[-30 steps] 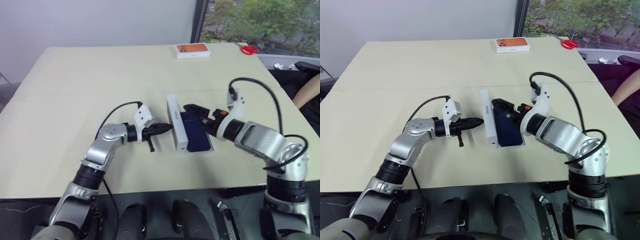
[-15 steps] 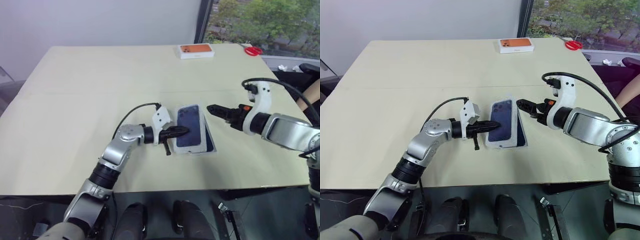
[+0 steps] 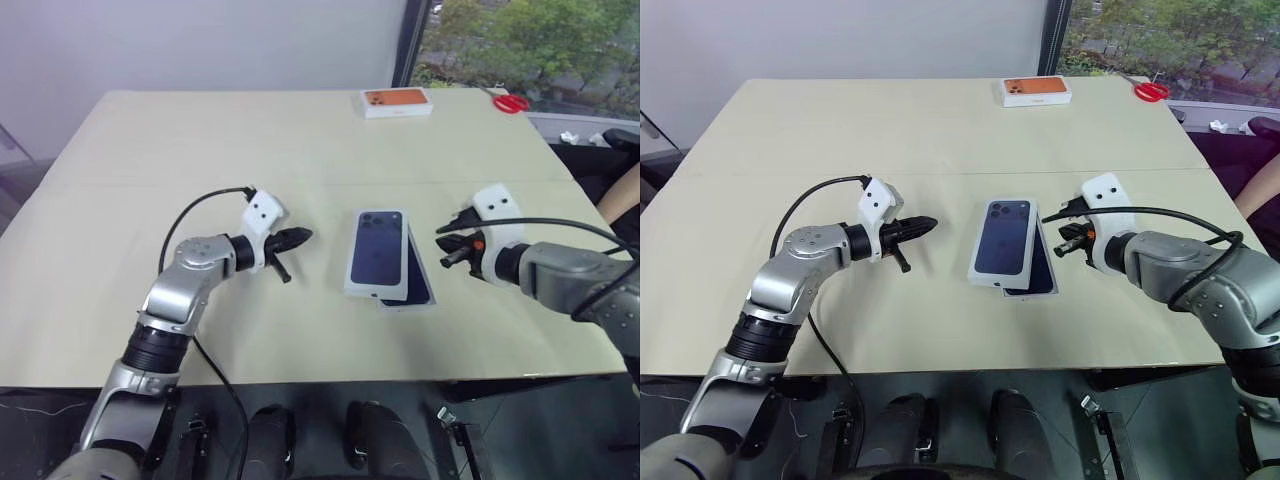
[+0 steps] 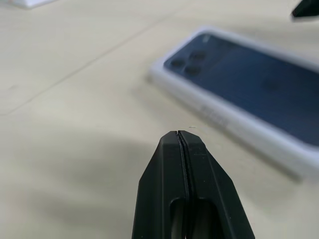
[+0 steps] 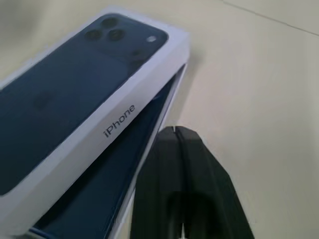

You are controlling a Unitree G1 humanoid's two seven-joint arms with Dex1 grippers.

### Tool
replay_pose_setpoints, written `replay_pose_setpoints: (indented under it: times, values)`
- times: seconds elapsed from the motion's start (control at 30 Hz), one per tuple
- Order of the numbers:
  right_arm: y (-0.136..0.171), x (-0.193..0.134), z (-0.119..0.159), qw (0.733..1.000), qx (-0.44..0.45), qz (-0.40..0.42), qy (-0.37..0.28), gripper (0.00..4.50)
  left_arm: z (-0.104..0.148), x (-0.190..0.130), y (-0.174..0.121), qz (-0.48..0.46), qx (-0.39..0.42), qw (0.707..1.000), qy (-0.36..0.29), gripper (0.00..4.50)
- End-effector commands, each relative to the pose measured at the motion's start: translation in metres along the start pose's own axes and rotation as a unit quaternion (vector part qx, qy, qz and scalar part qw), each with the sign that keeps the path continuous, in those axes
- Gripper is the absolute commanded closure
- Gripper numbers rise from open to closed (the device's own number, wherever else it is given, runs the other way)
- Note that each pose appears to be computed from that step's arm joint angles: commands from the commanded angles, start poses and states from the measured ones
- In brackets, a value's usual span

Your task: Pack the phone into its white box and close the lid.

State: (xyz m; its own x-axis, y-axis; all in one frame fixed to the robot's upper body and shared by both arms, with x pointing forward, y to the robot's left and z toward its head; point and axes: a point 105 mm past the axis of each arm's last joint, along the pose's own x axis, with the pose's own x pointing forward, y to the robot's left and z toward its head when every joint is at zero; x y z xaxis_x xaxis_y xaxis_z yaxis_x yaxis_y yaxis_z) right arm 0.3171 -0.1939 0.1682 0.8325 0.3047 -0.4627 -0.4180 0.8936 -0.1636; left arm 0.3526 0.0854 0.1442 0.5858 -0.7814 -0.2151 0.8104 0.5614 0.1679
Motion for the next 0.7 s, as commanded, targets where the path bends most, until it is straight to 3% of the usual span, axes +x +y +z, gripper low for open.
replay_pose_setpoints:
  times: [0.03, 0.17, 0.4, 0.7]
  values:
    - [0.003, -0.003, 0.011, 0.999, -0.037, -0.001, -0.023, 4.46, -0.003, 0.009, -0.01, -0.02, 0.02, 0.999, 0.023, 4.5]
    - [0.008, 0.0, 0.007, 0.996, -0.084, -0.005, -0.011, 4.46, -0.014, 0.023, -0.026, -0.059, 0.03, 0.996, 0.064, 4.5]
    - [0.029, 0.009, 0.003, 0.995, -0.091, 0.028, -0.007, 4.46, -0.003, 0.045, -0.051, -0.107, -0.001, 0.993, 0.045, 4.5]
    - [0.035, 0.011, -0.001, 0.995, -0.087, 0.04, 0.001, 4.46, -0.001, 0.048, -0.08, -0.151, -0.001, 0.988, 0.043, 4.5]
